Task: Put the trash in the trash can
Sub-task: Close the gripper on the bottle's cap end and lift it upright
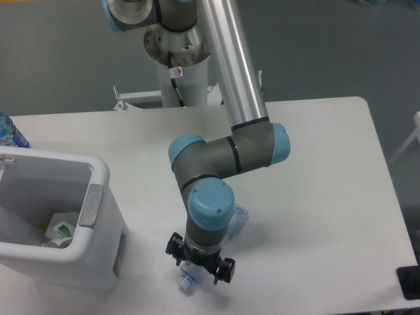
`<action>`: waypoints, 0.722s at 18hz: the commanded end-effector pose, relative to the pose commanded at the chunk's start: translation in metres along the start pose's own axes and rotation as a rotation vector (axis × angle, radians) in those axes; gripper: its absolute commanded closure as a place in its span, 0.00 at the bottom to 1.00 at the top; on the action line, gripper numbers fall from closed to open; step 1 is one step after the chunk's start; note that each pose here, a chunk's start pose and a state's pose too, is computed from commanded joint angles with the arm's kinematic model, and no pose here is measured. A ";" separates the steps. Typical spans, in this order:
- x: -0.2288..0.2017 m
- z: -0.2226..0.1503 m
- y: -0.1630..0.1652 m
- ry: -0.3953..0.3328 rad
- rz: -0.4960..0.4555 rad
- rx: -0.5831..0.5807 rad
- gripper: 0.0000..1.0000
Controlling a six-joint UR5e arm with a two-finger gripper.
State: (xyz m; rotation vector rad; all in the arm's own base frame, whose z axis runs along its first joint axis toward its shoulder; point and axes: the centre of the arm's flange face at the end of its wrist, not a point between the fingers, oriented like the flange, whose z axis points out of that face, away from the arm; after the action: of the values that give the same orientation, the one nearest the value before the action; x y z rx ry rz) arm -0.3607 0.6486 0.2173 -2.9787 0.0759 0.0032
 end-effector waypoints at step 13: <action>0.004 0.022 -0.001 -0.048 0.051 -0.073 0.00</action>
State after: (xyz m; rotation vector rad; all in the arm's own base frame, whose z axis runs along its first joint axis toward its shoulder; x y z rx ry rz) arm -0.3565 0.6527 0.1959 -3.0468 0.1488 0.0854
